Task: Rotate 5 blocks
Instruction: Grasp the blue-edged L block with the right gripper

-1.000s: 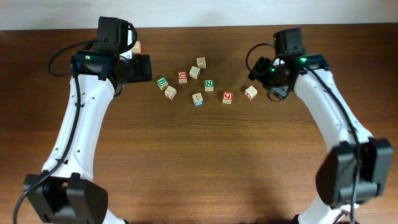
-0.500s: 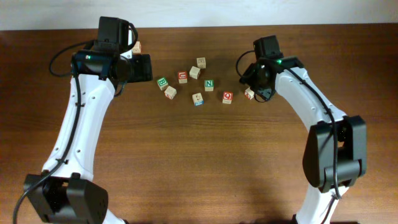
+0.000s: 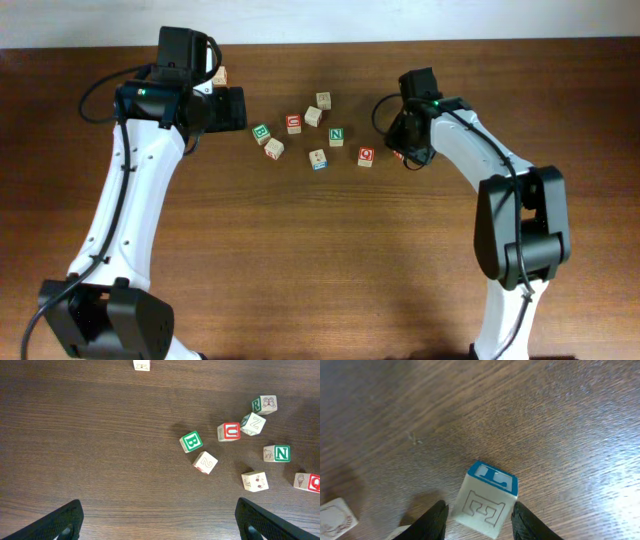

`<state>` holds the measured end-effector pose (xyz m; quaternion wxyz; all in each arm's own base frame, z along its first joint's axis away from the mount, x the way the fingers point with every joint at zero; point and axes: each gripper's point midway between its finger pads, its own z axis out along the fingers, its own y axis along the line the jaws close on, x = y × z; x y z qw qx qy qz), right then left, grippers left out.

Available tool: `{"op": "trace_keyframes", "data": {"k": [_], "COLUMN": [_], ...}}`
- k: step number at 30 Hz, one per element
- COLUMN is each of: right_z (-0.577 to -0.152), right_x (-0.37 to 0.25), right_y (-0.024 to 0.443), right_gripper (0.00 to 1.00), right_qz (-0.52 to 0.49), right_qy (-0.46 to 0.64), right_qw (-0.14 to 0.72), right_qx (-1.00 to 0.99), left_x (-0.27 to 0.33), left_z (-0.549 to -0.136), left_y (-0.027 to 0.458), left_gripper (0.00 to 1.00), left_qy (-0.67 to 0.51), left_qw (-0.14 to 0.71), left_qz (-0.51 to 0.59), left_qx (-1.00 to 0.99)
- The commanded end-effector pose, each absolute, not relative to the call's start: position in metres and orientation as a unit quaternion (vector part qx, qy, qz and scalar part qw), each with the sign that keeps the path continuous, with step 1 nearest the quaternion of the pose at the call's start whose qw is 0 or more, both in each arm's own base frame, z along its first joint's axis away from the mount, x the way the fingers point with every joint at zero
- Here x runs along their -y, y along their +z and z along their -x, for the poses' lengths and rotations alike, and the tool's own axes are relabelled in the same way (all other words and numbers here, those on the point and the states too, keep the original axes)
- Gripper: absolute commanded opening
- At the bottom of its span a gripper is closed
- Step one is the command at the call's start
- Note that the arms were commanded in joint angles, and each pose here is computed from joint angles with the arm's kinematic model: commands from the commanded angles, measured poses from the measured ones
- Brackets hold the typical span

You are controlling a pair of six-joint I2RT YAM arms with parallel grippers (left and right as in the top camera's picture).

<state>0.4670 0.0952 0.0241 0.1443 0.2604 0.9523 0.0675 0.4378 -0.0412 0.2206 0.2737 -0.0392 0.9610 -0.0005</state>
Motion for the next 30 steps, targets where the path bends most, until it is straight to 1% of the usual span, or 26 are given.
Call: {"op": "trace_keyframes", "data": {"k": [1,6,13,15,22,30], "right_z": [-0.467,-0.47,-0.479,-0.482,-0.487,-0.484], "right_x": [-0.1,-0.097,-0.097,-0.099,-0.099,-0.1], "right_y": [0.017,0.018,0.021,0.022,0.023,0.015], "right_gripper": [0.43,0.38,0.4,0.4,0.4,0.39], "right_qz": [-0.254,-0.246,-0.148,-0.123,-0.083,-0.036], "right_qy": [0.063,0.056,0.045,0.043,0.038,0.029], "right_qw": [0.141,0.148,0.172,0.181,0.191,0.183], "right_qx": [-0.955,-0.956,-0.973,-0.975,-0.977,-0.982], "left_x": [0.039,0.039,0.039,0.039,0.039,0.039], "left_z": [-0.441,-0.441,-0.438,-0.438,-0.438,-0.438], "left_y": [0.226,0.226,0.224,0.224,0.224,0.224], "left_gripper": [0.96,0.98,1.0,0.99,0.99,0.99], "left_qy": [0.004,0.004,0.005,0.005,0.005,0.005], "left_qw": [0.28,0.28,0.274,0.273,0.273,0.273], "left_qz": [0.047,0.047,0.047,0.047,0.047,0.047], "left_qx": [-0.959,-0.959,-0.961,-0.961,-0.961,-0.961]}}
